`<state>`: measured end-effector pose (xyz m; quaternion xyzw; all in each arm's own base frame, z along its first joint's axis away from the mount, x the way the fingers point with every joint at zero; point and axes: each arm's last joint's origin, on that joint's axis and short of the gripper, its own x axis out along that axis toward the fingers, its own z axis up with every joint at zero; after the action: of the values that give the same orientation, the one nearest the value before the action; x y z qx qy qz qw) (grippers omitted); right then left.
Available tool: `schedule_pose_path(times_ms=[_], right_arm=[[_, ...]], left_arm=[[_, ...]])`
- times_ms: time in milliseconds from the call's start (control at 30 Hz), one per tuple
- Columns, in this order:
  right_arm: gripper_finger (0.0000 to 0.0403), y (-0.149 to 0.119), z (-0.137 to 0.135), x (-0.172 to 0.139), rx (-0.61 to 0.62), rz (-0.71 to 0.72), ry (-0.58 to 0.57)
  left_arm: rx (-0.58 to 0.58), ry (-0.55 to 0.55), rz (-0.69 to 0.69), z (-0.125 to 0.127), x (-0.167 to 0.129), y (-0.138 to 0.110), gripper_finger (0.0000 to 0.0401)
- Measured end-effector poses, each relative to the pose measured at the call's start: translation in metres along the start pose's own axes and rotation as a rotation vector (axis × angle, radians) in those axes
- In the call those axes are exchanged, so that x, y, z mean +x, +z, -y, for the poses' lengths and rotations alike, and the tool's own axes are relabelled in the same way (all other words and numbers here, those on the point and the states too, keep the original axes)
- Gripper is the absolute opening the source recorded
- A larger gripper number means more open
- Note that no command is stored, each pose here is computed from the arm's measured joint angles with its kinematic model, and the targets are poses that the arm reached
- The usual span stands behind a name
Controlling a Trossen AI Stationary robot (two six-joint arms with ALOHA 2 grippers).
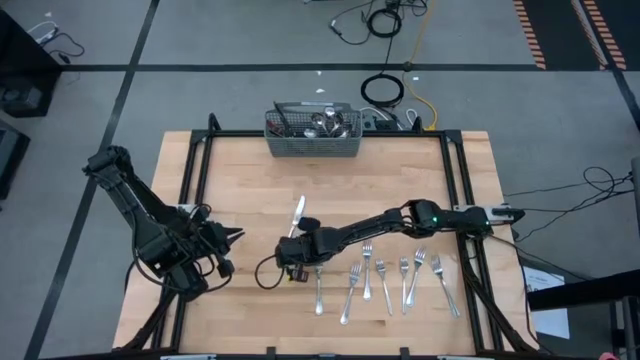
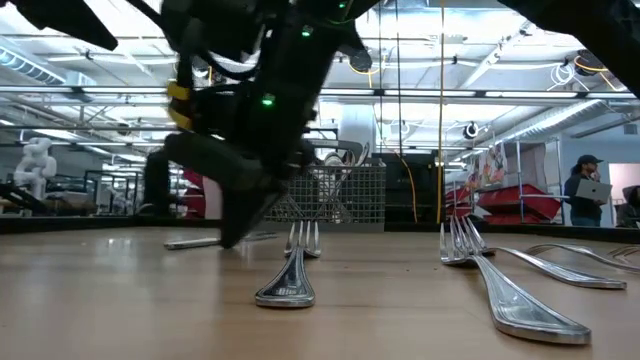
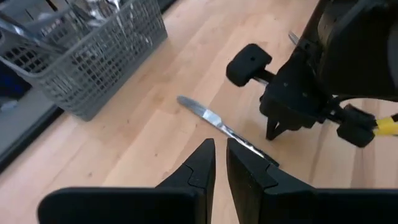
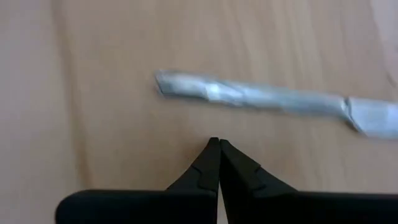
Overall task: Sort silverware
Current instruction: Put the silver knife into the gray utensil holder
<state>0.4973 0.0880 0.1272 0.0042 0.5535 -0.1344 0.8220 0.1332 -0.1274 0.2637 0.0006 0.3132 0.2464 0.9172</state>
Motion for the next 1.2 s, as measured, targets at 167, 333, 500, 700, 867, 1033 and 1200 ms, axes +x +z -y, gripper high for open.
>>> schedule_pose_path(times_ms=[167, 333, 500, 700, 867, 1033, 1200], right_arm=[[0.0000, -0.007, 0.020, -0.008, 0.090, -0.123, -0.071], [0.0000, -0.006, 0.019, -0.028, 0.104, -0.096, -0.086], [0.0000, 0.022, 0.001, -0.056, 0.124, 0.188, 0.075], [0.0000, 0.033, -0.006, -0.043, 0.141, 0.300, 0.138], [0.0000, 0.036, -0.009, -0.024, 0.145, 0.345, 0.147], [0.0000, 0.032, -0.008, -0.014, 0.193, 0.302, 0.149], [0.0000, 0.022, -0.011, -0.006, 0.205, 0.222, 0.134]], left_arm=[[-0.018, 0.013, 0.057, 0.000, 0.000, 0.002, 0.0049], [-0.005, 0.024, 0.064, -0.001, 0.000, 0.002, 0.0049], [-0.003, 0.025, 0.064, -0.001, 0.000, 0.002, 0.0049], [0.004, 0.025, 0.051, -0.001, 0.000, 0.001, 0.0049], [0.011, 0.027, 0.043, -0.002, 0.000, 0.001, 0.0049], [0.013, 0.025, 0.036, -0.002, 0.000, 0.000, 0.0049], [0.011, 0.024, 0.037, -0.002, 0.000, 0.000, 0.0049]])
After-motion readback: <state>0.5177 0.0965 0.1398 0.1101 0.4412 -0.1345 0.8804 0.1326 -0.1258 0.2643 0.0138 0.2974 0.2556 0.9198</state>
